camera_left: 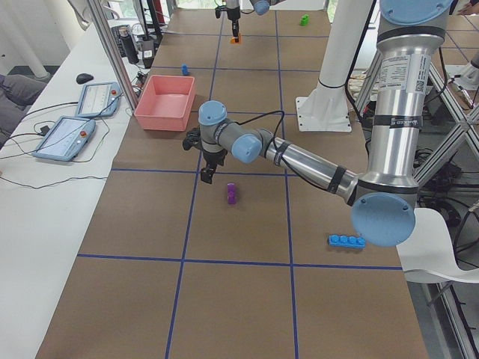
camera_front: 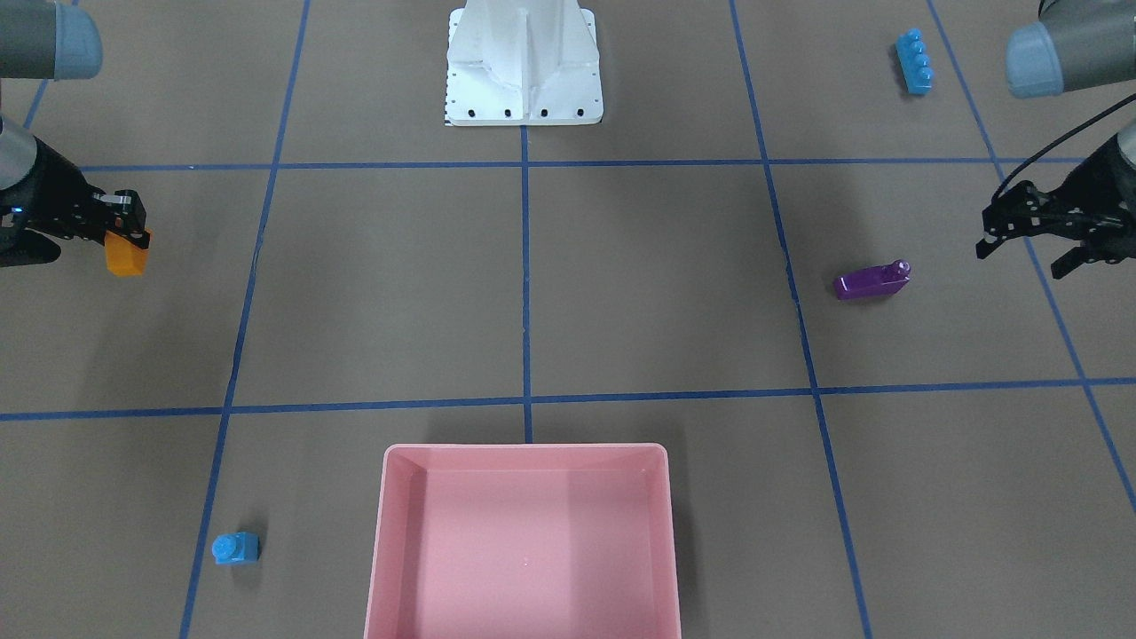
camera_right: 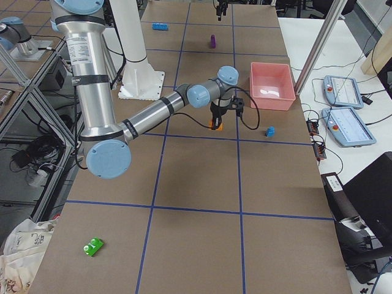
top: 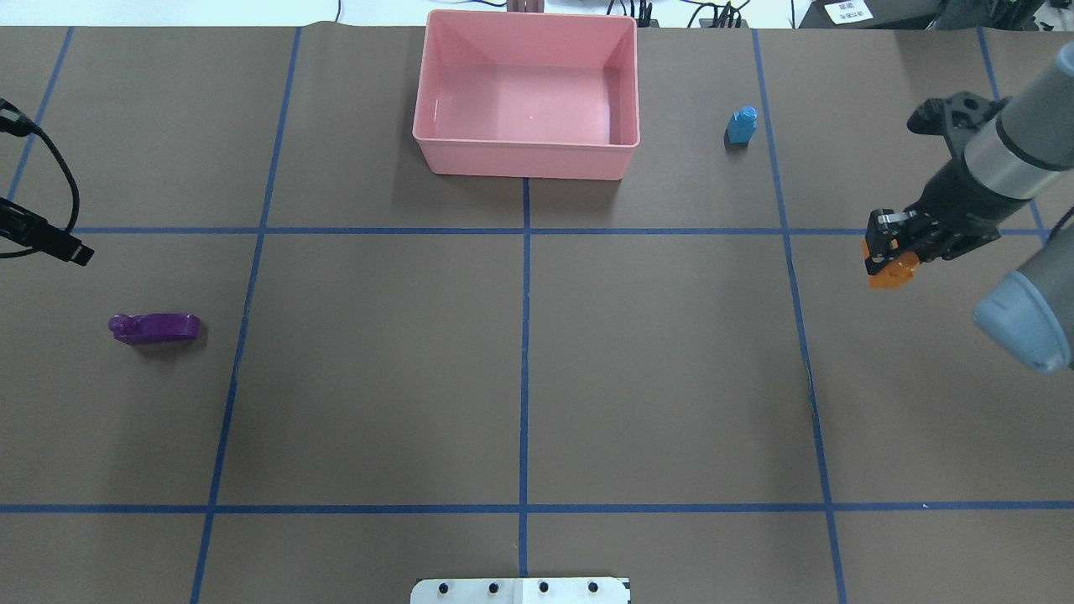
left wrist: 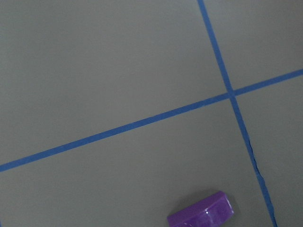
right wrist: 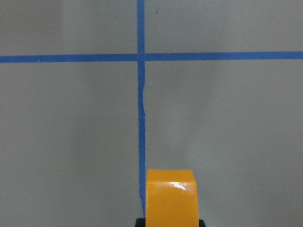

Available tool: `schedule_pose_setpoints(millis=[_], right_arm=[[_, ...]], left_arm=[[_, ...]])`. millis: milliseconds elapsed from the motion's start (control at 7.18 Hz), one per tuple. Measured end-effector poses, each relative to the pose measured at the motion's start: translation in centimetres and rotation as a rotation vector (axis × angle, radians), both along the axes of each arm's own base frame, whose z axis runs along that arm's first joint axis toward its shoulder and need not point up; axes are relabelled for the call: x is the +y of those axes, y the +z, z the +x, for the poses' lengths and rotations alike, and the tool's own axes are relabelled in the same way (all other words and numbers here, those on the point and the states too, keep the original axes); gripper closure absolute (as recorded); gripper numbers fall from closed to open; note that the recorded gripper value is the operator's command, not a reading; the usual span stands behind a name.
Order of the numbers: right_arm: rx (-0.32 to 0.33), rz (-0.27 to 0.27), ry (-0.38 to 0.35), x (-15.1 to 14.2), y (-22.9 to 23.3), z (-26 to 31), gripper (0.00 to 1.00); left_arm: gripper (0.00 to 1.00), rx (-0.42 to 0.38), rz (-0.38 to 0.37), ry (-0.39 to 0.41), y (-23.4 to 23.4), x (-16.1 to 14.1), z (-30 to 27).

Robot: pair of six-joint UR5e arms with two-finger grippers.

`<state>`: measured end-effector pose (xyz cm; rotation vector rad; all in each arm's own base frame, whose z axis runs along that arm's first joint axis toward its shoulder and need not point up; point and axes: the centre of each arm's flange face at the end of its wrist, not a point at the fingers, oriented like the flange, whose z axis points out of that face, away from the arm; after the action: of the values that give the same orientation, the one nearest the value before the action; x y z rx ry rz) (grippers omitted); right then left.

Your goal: Put all blocks into box

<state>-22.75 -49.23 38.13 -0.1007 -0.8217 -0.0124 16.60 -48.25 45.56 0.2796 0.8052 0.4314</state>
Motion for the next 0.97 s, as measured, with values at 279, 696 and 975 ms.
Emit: schedule_pose_setpoints(millis=[279,696,975], right_arm=[[0.0,-0.019,0.033,-2.5,-5.5,-1.2,1.0],[-0.03,-0.084,0.145,-7.0,-13.1,-4.4,1.0],[-0.044,-0.102,0.18,-10.5,-16.7,-6.9,1.0]], left_arm=[[0.0,-0.052,0.151,0.144,0.7,0.7,1.1],[0.0,-0.079,0.243,0.306,1.4,2.3,5.5],[0.0,-0.14,0.282,0.347,1.8,2.9,8.8]])
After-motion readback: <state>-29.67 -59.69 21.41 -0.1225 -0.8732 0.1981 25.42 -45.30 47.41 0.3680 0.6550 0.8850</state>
